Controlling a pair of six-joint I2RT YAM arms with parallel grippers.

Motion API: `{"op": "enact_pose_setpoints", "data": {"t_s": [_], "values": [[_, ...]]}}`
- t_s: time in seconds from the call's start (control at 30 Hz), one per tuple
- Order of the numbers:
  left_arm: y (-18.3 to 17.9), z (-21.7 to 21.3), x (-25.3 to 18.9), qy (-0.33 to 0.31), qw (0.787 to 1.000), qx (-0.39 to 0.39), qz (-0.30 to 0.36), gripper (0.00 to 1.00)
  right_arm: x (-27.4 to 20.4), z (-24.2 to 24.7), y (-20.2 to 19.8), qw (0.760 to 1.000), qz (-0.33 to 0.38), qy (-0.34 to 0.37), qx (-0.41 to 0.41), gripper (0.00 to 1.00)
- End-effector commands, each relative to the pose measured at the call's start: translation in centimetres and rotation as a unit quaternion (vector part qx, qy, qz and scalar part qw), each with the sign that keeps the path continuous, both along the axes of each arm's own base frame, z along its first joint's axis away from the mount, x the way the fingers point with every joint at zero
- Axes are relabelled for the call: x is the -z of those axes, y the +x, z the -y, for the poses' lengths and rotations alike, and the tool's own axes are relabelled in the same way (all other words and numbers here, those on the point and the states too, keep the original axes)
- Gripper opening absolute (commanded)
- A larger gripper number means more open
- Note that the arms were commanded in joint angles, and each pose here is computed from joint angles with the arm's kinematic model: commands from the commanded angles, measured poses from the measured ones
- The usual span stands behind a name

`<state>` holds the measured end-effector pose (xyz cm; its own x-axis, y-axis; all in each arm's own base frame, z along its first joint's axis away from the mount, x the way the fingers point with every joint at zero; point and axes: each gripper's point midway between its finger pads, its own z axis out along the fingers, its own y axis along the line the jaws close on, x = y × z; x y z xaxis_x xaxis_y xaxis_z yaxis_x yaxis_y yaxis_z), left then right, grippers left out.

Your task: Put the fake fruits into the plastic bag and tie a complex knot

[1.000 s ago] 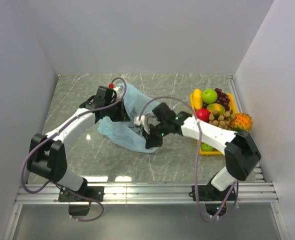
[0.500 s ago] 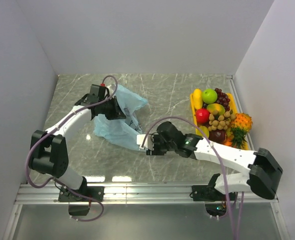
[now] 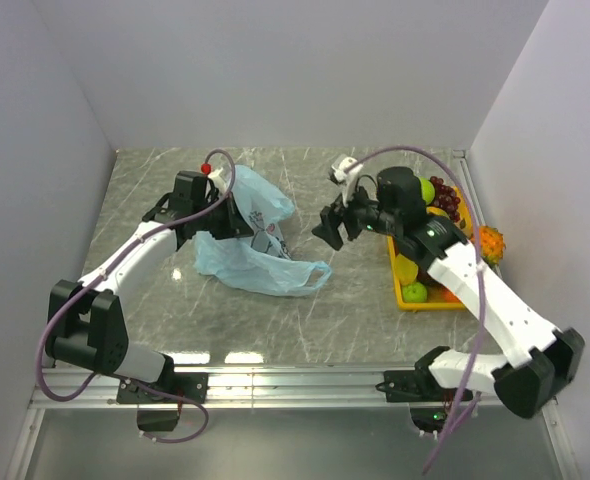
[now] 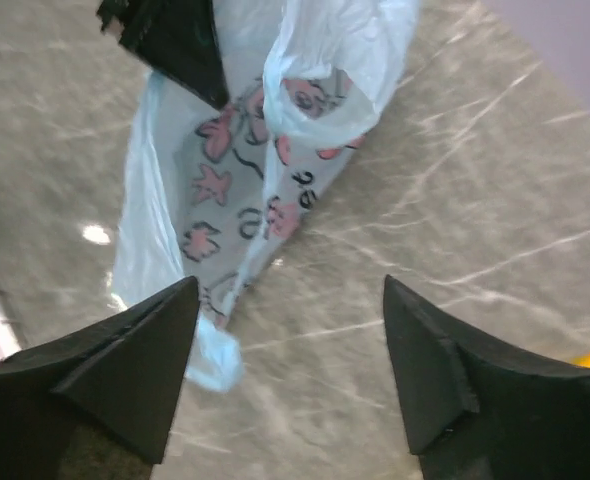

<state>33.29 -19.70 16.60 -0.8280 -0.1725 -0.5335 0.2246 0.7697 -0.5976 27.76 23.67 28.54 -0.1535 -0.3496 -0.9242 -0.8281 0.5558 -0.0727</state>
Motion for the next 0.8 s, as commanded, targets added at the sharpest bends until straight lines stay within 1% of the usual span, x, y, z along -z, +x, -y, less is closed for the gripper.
{"op": "enact_pose_setpoints", "data": {"t_s": [0.0,0.03,0.07,0.13,0.17,0.2,0.23,0.27,0.33,0.4,0.43,0.47,0.5,0.53,0.57,0.6,0.63,0.67,0.7,0.73,0.77], "values": [[0.0,1.1,-2.1,-0.02,0.999,0.028,0.037,0.0,0.7,-2.3,0.1,0.992,-0.114,0.051,0.01,0.83],[-0.1,1.2,-2.0,-0.023,0.999,0.03,0.034,0.0,0.4,-3.5,0.5,0.99,-0.121,0.075,-0.002,0.88],[-0.1,1.4,-2.2,-0.026,0.999,0.033,0.034,0.0,0.4,-4.3,0.6,0.985,-0.143,0.095,0.0,0.94],[-0.3,1.8,-2.4,-0.027,0.998,0.042,0.037,0.0,1.5,-6.3,1.7,0.983,-0.155,0.095,-0.01,0.96],[-0.5,1.8,-2.4,-0.024,0.998,0.048,0.04,0.0,1.3,-6.8,2.6,0.984,-0.151,0.097,-0.007,0.96],[-0.7,1.9,-2.3,-0.022,0.998,0.051,0.04,0.0,3.1,-7.6,3.8,0.982,-0.169,0.088,-0.002,0.96],[-0.9,1.9,-2.2,-0.018,0.998,0.051,0.038,0.0,3.7,-8.1,4.4,0.98,-0.18,0.084,-0.003,0.96],[-0.8,1.8,-2.1,-0.015,0.998,0.046,0.037,0.0,2.8,-8.7,5.2,0.983,-0.166,0.082,-0.014,0.96],[-1.2,1.9,-1.8,-0.014,0.998,0.054,0.035,0.0,3.8,-9.4,6.5,0.983,-0.166,0.076,-0.02,0.96],[-1.4,1.9,-1.8,-0.014,0.998,0.056,0.036,0.0,3.1,-9.7,7.5,0.983,-0.157,0.084,-0.036,0.95],[-1.5,2.0,-1.6,-0.015,0.997,0.063,0.032,0.0,3.0,-9.9,7.7,0.983,-0.156,0.084,-0.04,0.86],[-1.9,2.3,-1.8,-0.018,0.996,0.082,0.038,0.0,2.2,-10.0,8.2,0.987,-0.131,0.078,-0.051,0.71],[-2.1,2.4,-1.9,-0.017,0.995,0.093,0.041,0.0,3.0,-10.0,8.8,0.987,-0.134,0.07,-0.047,0.56],[-2.4,2.4,-2.1,-0.017,0.993,0.106,0.047,0.0,3.2,-9.8,9.4,0.988,-0.135,0.066,-0.043,0.34],[-3.4,2.5,-2.0,-0.013,0.988,0.143,0.053,0.0,2.6,-8.9,10.7,0.99,-0.12,0.063,-0.036,0.21],[-4.0,2.4,-2.0,-0.007,0.985,0.165,0.059,0.0,3.9,-8.1,12.0,0.99,-0.128,0.049,-0.018,0.03],[-4.7,2.2,-1.7,0.0,0.981,0.186,0.058,0.0,3.9,-7.2,13.3,0.992,-0.121,0.046,-0.003,0.0],[-5.9,1.7,-1.0,0.015,0.974,0.219,0.059,0.0,3.2,-6.3,14.8,0.994,-0.102,0.045,0.007,0.0],[-6.3,1.2,-0.5,0.026,0.973,0.224,0.057,0.0,4.1,-4.1,17.1,0.993,-0.105,0.04,0.039,0.0],[-6.5,0.7,-0.3,0.037,0.971,0.227,0.061,0.0,2.8,-3.4,18.4,0.993,-0.093,0.045,0.049,0.0],[-6.7,0.1,0.3,0.053,0.967,0.239,0.073,0.0,3.1,-2.5,19.2,0.993,-0.093,0.039,0.054,0.0]]}}
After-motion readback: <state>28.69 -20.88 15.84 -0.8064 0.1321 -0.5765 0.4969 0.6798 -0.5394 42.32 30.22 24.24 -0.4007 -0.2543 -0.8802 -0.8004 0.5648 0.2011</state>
